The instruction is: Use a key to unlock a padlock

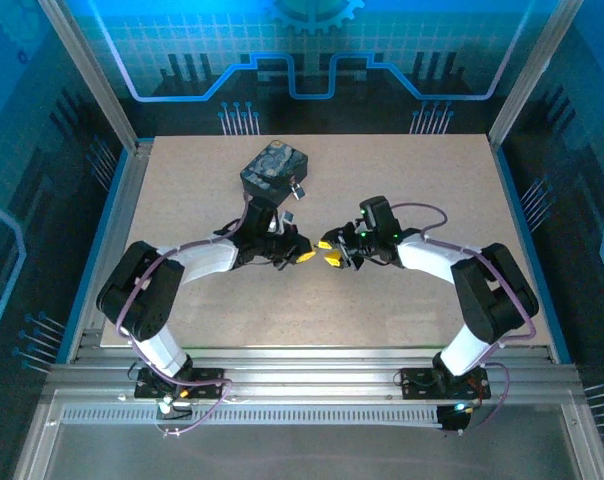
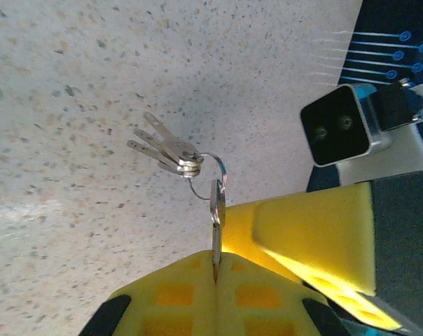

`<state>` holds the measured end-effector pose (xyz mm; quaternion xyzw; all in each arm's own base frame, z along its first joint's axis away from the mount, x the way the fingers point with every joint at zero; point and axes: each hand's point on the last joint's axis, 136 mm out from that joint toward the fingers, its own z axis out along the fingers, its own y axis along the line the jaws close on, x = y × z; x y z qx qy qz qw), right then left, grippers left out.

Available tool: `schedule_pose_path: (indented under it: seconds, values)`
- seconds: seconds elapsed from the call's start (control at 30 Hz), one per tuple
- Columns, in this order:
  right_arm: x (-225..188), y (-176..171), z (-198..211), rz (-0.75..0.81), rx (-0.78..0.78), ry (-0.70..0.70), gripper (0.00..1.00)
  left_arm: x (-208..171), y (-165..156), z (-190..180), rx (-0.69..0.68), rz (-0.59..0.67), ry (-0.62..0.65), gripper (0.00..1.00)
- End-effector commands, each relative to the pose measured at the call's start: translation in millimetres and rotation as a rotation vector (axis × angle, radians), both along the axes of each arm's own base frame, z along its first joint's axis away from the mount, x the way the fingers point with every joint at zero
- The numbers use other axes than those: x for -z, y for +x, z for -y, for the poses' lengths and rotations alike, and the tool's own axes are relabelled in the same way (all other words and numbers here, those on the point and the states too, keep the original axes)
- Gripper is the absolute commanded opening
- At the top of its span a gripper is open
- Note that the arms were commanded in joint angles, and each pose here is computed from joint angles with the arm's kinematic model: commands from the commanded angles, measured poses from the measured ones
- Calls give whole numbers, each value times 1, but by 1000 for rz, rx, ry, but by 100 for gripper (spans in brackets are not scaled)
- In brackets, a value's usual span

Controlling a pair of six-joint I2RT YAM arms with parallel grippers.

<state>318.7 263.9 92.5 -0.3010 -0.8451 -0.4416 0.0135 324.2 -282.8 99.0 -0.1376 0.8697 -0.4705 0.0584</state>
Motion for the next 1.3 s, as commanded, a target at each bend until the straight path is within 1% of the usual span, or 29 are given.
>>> schedule_pose_path:
  seconds: [0.0,0.1,0.2,0.3,0.47,0.63,0.9,1.27]
  values:
    - [-9,-9,13,78,-123,-119,46,-21,-7,-5,146,121,39,0]
    - [-20,-8,27,156,-172,-164,50,-33,-10,-4,214,165,42,0]
    - [-36,0,33,301,-275,-151,50,-47,-14,-1,285,223,24,0]
    - [-51,6,37,452,-396,-100,47,-59,-19,2,348,285,8,0]
    - [-80,8,39,654,-502,59,46,-75,-30,2,434,367,-6,0]
    - [-93,-3,24,772,-617,144,46,-88,-36,4,467,409,-39,0]
    - [-95,-17,0,812,-722,223,43,-93,-34,8,477,416,-63,0]
    - [-88,-25,-11,775,-751,269,26,-94,-36,9,486,424,-69,0]
